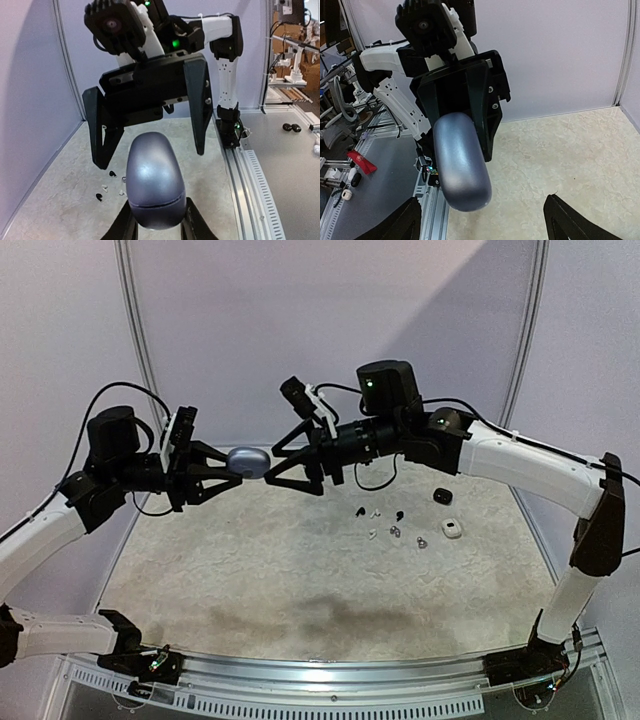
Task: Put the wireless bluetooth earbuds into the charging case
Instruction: Pass from the left arm to the right
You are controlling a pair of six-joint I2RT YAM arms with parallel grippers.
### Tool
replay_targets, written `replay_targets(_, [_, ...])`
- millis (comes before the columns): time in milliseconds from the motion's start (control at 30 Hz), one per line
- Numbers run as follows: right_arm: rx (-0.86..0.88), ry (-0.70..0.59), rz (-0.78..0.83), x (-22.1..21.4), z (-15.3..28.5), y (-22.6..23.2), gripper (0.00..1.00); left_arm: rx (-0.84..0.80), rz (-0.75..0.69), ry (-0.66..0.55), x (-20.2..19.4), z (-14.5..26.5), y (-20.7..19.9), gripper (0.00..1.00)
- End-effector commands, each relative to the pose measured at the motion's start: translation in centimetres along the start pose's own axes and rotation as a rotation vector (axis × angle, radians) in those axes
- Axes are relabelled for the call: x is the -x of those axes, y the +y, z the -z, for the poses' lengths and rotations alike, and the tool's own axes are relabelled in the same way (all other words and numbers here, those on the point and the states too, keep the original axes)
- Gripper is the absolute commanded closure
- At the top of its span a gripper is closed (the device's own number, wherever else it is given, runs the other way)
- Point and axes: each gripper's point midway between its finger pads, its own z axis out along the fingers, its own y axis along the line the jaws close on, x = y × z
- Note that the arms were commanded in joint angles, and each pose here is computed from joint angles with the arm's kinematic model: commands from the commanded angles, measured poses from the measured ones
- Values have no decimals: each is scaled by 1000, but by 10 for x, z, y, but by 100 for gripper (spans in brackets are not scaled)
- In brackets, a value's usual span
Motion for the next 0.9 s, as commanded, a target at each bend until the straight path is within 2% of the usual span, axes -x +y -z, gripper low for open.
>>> replay_targets(0, [-32,-79,28,24,-4,17,17,2,-8,-95,17,3,-9,100])
replay_targets(167, [-36,-96,0,30,-19,26,33,-17,-12,-117,25,9,-20,100])
replay_targets(367, [-24,-52,-15,21,-30,31,57,-35,-22,-139,26,10,-30,100])
replay_targets(567, [-27,-78,-5,29,-31,37,58,-58,-11,-136,23,9,-39,100])
replay_targets(600, [-22,-79,-11,29,-32,38,67,-57,-13,-137,24,10,-40,100])
replay_targets(667, [-24,-74,-15,28,-32,38,77,-65,-3,-130,23,11,-43,100])
replay_targets(800, [-50,-43,-28,20,-33,37,91,-69,38,-103,18,9,-42,100])
replay_targets(867, [-66,-26,-33,16,-32,35,98,-48,105,-93,17,6,-36,98])
